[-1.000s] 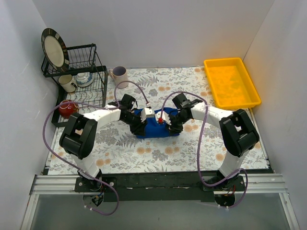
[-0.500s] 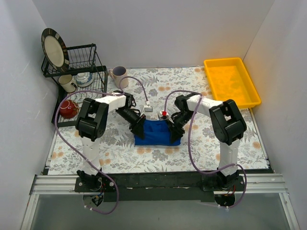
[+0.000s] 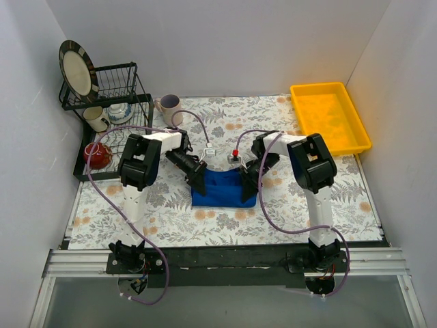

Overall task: Roll the t-shirts
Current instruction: Roll the T-shirt to the center of the board.

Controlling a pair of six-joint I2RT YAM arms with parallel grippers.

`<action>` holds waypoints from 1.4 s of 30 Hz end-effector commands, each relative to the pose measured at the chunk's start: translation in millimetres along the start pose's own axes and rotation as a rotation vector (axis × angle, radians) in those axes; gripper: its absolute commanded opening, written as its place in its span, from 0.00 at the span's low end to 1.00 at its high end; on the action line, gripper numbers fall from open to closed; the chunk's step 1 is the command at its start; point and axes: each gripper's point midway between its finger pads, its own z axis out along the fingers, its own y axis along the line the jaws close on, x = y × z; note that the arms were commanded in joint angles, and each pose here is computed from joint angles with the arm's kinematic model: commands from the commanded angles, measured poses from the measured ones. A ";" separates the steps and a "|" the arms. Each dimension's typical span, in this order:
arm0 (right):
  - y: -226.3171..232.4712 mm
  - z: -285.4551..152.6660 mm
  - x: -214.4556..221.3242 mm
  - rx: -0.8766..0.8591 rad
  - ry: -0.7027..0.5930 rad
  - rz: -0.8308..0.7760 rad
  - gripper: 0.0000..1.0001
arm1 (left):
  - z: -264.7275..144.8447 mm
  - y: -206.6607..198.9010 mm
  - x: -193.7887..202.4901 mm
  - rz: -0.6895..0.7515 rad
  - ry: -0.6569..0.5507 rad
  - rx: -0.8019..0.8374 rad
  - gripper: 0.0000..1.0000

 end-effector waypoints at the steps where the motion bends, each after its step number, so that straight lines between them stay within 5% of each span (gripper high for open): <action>1: -6.6 -14.8 47.4 -0.004 0.183 0.238 0.12 | -33.1 32.4 46.3 -0.032 0.153 -0.131 0.04; 9: -41.5 -15.9 44.3 0.033 0.215 0.291 0.11 | -42.4 29.5 50.8 0.048 0.159 -0.255 0.31; 17: -47.3 -16.4 50.7 0.043 0.245 0.308 0.09 | -73.1 -18.4 -8.1 0.475 0.087 -0.589 0.53; 19: -48.5 -16.2 49.5 0.045 0.245 0.312 0.09 | -49.2 -31.3 8.0 0.551 0.143 -0.591 0.53; 24: -54.3 -17.0 39.2 0.061 0.236 0.285 0.09 | -22.7 -71.2 -11.0 0.868 0.044 -0.663 0.59; 42: -58.9 -15.4 33.0 0.070 0.246 0.266 0.09 | 22.9 -37.0 -1.4 0.832 0.077 -0.572 0.59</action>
